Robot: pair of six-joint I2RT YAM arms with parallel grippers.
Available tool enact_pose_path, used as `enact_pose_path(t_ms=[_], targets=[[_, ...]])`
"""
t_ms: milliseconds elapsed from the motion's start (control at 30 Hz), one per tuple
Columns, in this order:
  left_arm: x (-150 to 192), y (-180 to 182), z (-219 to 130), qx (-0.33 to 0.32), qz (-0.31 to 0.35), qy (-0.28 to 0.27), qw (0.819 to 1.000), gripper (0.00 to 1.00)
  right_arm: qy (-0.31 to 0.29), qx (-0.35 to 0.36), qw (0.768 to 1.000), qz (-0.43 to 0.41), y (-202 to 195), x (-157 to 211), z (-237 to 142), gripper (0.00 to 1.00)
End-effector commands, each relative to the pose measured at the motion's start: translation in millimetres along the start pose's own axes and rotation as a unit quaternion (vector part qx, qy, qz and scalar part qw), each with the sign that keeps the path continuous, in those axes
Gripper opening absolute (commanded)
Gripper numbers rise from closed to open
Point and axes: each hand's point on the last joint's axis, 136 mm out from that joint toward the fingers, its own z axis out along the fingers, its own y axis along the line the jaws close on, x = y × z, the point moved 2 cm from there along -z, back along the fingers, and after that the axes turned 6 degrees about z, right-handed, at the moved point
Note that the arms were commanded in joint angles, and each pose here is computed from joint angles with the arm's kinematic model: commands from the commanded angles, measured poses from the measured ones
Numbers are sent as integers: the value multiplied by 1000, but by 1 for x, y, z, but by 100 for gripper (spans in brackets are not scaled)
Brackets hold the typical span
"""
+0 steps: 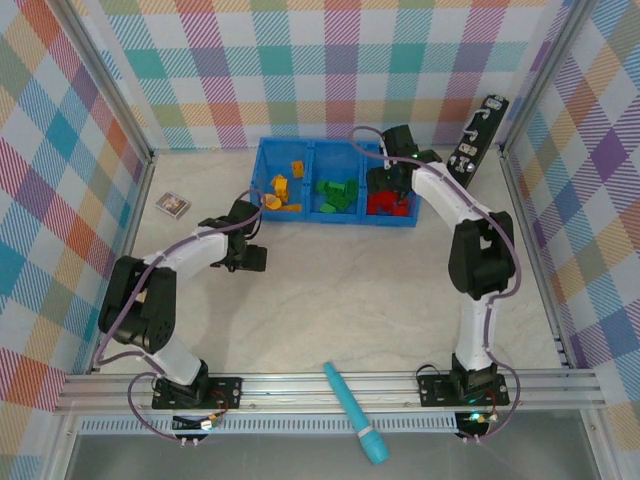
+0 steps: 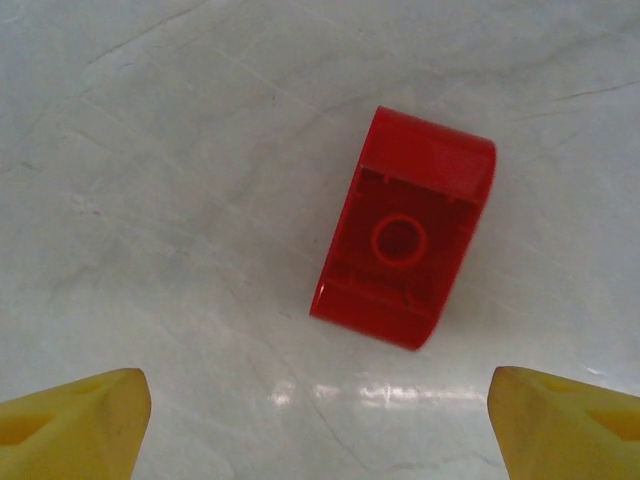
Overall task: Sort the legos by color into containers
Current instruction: Pick up the lego from the middle-left of the table.
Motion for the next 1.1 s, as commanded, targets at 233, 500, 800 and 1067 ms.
enact_pose_path(t_ms=[233, 500, 800, 1067], targets=[[-34, 2, 17, -22, 25, -21, 999, 82, -55, -26, 998, -9, -2, -2, -63, 79], [-33, -3, 33, -17, 34, -1, 999, 73, -60, -16, 998, -13, -9, 9, -76, 80], [-35, -9, 41, -7, 31, 18, 999, 49, -70, -18, 997, -1, -13, 19, -94, 81], [-26, -25, 37, 21, 19, 38, 999, 38, -88, -7, 996, 12, -25, 31, -119, 83]])
